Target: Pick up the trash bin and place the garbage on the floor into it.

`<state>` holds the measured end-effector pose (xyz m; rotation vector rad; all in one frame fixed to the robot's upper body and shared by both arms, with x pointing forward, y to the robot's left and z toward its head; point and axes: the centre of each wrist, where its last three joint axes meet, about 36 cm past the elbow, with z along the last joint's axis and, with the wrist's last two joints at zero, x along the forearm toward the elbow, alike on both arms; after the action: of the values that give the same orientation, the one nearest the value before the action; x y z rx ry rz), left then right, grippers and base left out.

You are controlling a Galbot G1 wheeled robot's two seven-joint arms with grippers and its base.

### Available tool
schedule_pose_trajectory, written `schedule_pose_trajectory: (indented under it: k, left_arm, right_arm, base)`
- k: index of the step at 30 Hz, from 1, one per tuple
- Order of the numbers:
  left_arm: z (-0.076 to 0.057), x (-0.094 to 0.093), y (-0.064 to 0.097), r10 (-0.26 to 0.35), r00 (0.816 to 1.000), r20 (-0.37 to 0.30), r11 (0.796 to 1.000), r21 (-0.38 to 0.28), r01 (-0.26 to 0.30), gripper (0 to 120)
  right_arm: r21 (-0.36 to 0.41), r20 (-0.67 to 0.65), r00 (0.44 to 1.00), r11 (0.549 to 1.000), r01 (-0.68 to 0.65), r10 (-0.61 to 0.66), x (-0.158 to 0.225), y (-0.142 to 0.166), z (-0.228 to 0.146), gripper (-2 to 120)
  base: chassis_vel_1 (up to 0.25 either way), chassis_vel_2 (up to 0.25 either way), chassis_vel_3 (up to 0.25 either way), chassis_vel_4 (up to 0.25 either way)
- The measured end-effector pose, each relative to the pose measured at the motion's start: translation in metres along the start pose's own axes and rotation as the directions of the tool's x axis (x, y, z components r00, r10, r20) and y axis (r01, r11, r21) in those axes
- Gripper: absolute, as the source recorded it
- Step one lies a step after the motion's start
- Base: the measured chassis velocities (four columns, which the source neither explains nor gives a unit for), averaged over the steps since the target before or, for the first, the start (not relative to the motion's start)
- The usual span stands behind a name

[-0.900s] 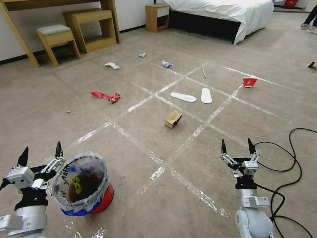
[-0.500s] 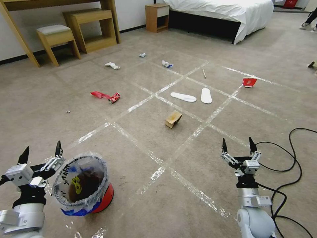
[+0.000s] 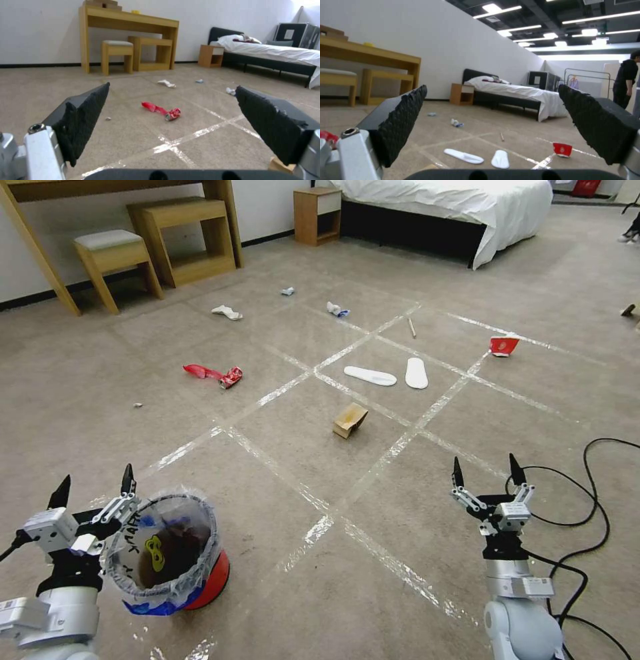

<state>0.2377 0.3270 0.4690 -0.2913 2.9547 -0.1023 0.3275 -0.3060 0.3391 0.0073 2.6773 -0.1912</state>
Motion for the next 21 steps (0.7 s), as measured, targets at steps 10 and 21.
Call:
schedule_pose_trajectory:
  k: [10,21]
  left_arm:
    - [-0.0015,0.0007,0.0002,-0.005,1.000,0.003,1.000,0.009,0.005,100]
    - [-0.0005,-0.0009,-0.0019,-0.006,1.000,0.005,1.000,0.020,0.006,100]
  right_arm:
    - [0.000,-0.001,1.000,1.000,0.001,-0.001,-0.0018,-0.0003,0.0022,100]
    - [-0.003,-0.004,1.000,1.000,-0.003,0.003,-0.0016,0.0006,0.0052,100]
  base:
    - [0.000,0.000,0.000,0.000]
    - [0.000,0.000,0.000,0.000]
